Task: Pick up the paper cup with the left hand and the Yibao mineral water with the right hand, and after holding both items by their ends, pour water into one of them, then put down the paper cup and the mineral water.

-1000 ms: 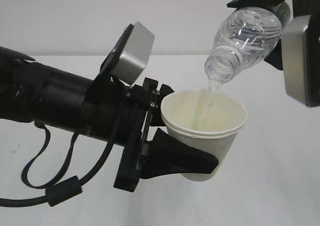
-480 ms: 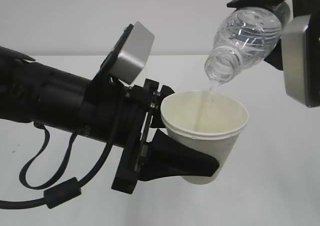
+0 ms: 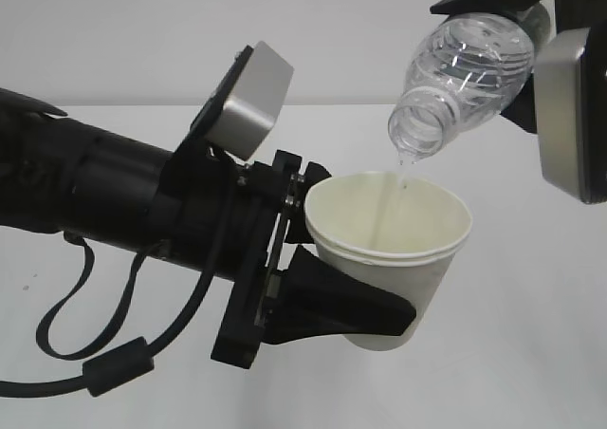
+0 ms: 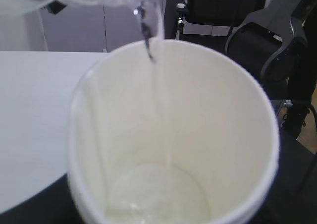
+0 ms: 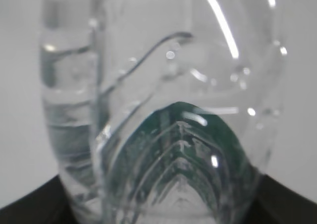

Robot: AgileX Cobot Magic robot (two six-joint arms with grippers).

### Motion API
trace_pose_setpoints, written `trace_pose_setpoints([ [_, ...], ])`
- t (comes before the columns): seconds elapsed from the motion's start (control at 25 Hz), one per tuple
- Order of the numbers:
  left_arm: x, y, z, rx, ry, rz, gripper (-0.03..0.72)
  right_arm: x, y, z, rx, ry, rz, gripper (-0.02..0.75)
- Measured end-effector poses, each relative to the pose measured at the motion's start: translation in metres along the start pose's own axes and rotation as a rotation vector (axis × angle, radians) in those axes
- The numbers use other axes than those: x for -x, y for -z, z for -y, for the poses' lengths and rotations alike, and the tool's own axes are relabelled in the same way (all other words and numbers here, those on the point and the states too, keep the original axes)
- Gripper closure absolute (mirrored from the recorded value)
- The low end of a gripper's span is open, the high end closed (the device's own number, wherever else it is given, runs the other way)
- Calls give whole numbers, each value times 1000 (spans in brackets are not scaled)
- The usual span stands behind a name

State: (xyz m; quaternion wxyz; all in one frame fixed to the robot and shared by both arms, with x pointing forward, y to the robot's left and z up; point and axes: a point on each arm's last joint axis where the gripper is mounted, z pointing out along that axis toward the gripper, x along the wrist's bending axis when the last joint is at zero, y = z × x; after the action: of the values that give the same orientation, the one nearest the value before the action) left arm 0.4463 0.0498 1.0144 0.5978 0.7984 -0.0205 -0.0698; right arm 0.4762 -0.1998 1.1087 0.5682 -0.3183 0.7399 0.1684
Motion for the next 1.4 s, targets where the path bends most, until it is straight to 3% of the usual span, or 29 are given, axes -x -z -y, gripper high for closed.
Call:
trace_pose_setpoints([
  [1.4, -1, 0, 1, -6, 1, -11, 235, 0, 0, 0, 0, -18, 0, 265],
])
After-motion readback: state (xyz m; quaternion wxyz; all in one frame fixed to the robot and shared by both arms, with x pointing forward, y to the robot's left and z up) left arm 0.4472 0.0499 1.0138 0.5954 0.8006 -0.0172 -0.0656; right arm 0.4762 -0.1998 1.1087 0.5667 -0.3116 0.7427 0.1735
